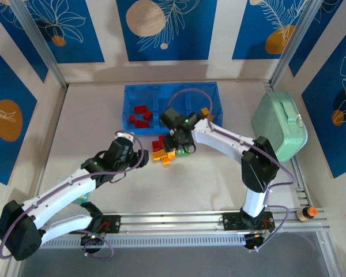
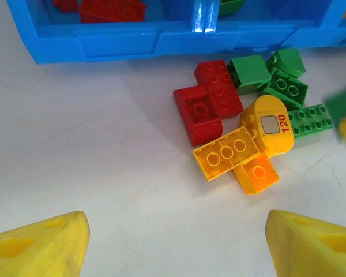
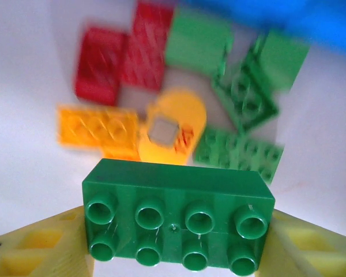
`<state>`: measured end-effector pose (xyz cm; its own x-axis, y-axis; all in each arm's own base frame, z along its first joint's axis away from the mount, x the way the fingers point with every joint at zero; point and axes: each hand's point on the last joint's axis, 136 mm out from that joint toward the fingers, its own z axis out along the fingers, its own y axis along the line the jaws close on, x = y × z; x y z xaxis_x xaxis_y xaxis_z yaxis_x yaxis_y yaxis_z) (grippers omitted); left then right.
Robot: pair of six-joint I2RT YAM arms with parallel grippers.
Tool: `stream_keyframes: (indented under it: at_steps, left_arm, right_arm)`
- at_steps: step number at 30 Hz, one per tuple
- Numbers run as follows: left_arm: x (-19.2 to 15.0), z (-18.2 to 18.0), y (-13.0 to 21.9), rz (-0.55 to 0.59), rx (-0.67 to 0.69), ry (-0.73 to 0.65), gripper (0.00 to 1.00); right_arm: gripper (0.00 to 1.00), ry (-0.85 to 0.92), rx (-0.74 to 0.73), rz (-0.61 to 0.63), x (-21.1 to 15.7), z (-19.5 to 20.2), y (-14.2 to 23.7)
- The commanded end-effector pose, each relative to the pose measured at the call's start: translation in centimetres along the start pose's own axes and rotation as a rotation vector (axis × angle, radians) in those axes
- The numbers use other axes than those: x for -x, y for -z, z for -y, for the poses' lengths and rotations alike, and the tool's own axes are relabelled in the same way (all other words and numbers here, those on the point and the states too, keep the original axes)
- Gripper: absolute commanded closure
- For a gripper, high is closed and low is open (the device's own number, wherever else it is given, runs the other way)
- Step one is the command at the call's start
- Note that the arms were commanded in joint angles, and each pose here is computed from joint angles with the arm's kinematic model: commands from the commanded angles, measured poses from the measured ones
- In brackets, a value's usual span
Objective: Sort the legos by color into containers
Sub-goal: Pick up the lego from the center of the table, then place the lego in the container.
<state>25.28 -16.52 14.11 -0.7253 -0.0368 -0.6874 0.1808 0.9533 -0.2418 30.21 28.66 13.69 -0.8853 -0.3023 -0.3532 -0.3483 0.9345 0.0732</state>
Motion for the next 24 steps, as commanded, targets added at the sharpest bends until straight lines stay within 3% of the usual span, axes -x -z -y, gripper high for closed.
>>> stream_keyframes:
  at_steps: [1, 9, 19, 21, 24]
  left_arm:
    - [-0.6, -1.3, 0.4, -0.004, 0.041, 0.020, 0.21]
    - [-1.6, -2.5, 2.0, 0.001, 0.055, 0.030, 0.21]
    - [-1.8, -3.7, 3.4, 0.022, 0.088, 0.017, 0.21]
    - [-1.9, -3.7, 3.5, 0.020, 0.090, 0.013, 0.21]
    - [-1.6, -3.5, 3.6, 0.007, 0.094, -0.020, 0.21]
  right_arm:
    - [0.53, -0.072, -0.008, 0.046, 3.9, 1.5, 1.6]
    - [0.55, -0.114, 0.013, 0.050, 11.2, 1.8, -2.0]
    - [0.54, -0.156, -0.055, 0.057, 14.9, 4.2, -4.9]
    - [0.49, -0.167, -0.052, 0.057, 15.2, 4.5, -5.2]
    - [0.20, -0.170, -0.033, 0.063, 15.6, 4.5, -5.1]
